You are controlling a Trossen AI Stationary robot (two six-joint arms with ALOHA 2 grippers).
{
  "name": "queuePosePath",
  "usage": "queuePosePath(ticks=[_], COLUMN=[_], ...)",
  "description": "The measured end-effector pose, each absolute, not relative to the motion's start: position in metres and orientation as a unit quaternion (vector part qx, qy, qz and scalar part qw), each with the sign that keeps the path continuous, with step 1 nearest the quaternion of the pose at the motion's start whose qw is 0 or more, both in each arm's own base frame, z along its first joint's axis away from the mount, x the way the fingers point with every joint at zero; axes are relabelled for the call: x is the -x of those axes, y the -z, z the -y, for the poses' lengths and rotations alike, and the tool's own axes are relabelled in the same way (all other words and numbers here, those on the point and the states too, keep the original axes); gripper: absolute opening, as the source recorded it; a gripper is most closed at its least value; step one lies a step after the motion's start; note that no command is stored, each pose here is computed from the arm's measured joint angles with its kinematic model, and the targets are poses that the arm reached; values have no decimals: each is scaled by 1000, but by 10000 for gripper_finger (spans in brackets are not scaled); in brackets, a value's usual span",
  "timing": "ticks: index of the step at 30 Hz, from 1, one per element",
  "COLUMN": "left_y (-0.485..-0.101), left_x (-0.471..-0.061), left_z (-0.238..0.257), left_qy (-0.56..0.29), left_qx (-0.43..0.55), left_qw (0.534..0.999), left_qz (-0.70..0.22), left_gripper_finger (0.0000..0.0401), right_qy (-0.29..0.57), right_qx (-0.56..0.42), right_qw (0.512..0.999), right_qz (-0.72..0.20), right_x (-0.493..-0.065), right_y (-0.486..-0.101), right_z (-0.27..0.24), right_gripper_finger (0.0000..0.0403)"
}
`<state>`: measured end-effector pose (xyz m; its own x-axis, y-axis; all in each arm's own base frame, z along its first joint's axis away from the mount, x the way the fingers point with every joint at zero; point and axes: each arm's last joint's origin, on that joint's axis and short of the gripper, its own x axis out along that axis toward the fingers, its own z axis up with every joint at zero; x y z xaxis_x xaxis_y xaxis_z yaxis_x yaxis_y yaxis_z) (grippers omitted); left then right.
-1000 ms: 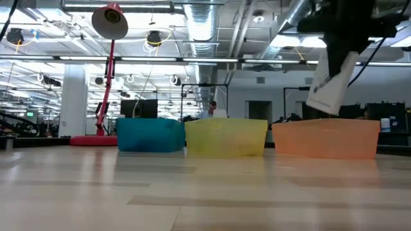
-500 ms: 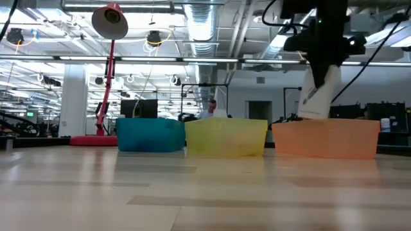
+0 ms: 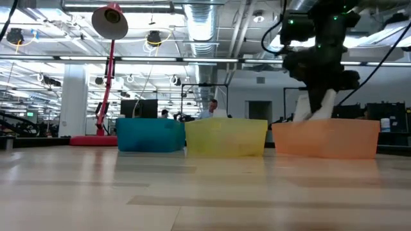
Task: Pick and place items into bin
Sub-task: Put the white card reader box into the orange bin
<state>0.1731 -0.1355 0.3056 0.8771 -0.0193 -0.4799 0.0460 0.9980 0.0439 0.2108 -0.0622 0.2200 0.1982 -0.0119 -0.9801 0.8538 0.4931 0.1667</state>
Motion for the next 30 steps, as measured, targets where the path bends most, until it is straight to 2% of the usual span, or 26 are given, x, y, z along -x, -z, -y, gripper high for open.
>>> queuePosePath(ticks=[3, 7, 14, 22, 28, 30], left_y=[-306, -306, -306, -306, -305, -305], left_x=[-173, -173, -173, -173, -173, -173], left_z=[136, 136, 135, 135, 135, 135], left_qy=[16, 14, 12, 13, 13, 12], left_qx=[-23, -18, -11, -11, -14, -15], left_qw=[969, 969, 969, 969, 968, 968], left_qz=[-247, -247, -247, -247, -250, -251], left_gripper_finger=[0, 0, 0, 0, 0, 0], right_qy=[295, 316, 319, 309, 331, 330], right_qx=[-400, -409, -414, -413, -417, -419], right_qw=[690, 662, 652, 623, 564, 577], right_qz=[-526, -543, -550, -588, -631, -618], right_x=[-214, -209, -213, -219, -208, -207], right_y=[-221, -216, -208, -191, -189, -194], right_z=[67, 76, 81, 82, 78, 77], right_gripper_finger=[47, 48, 60, 125, 174, 184])
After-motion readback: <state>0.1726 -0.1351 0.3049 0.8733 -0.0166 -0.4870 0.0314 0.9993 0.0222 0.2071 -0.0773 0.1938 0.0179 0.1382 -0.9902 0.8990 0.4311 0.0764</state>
